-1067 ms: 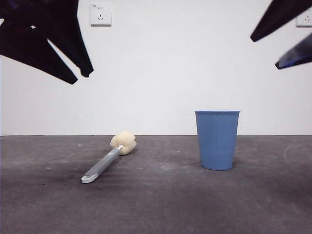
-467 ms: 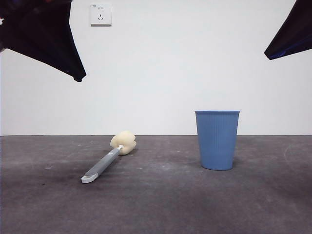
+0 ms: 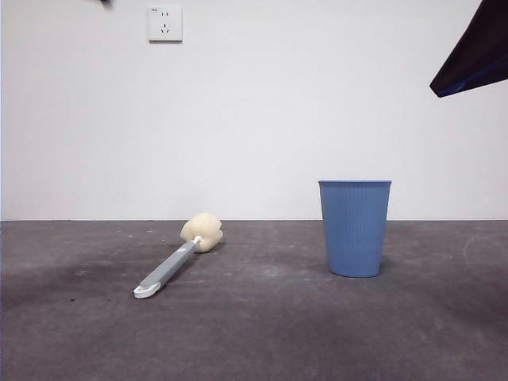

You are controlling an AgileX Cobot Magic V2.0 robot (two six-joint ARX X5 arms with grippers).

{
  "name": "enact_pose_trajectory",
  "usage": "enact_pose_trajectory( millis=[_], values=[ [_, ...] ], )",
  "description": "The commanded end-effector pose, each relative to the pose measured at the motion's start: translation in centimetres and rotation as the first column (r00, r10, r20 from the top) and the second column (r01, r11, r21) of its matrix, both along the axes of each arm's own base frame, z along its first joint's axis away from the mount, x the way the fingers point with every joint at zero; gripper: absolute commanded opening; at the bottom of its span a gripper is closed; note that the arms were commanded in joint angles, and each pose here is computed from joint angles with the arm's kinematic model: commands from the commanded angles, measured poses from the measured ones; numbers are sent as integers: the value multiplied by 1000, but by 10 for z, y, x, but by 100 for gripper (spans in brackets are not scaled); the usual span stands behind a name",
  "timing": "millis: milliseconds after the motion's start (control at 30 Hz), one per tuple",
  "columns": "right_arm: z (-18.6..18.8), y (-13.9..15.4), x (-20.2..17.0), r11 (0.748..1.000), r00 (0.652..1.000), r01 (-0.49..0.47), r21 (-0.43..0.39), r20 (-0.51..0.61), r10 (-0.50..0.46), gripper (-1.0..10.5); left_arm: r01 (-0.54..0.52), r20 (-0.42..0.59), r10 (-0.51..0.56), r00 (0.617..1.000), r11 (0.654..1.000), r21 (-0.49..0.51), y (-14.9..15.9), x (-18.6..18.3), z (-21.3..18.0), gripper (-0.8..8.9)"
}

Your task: Pick up the cup brush,pick up the cup,insert the brush into the cup,clean the cup,put the cup brush back,put the cup back to the fixed position on the table

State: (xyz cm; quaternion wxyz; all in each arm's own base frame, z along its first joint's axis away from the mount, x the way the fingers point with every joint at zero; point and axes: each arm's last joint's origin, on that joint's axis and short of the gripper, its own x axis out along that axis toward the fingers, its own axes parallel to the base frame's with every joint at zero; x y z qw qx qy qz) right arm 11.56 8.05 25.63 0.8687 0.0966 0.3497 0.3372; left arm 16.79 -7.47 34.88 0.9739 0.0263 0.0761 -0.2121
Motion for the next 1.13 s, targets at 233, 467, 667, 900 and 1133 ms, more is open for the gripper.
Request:
enact_pose_trajectory(
  millis=[233,467,667,900,1133],
  values=[
    [-2,0,0,1000,1000,6,4,-5,-6,1,-322,191,325,926,946,-46,64,-51,-36,-3],
    [-2,0,0,1000,1000,6,4,-5,-6,1,-396,220,402,889,915,-72,74,-67,-102,-3],
    [-2,0,0,1000,1000,7,3,-5,-7,1,-422,177,431,885,902,-86,77,-69,-148,-3],
    [-2,0,0,1000,1000,6,3,-6,-6,1,-434,130,444,886,895,-103,78,-69,-183,-3],
    [-2,0,0,1000,1000,6,4,-5,-6,1,-443,1,443,896,895,-51,77,-71,-198,-3]
  ],
)
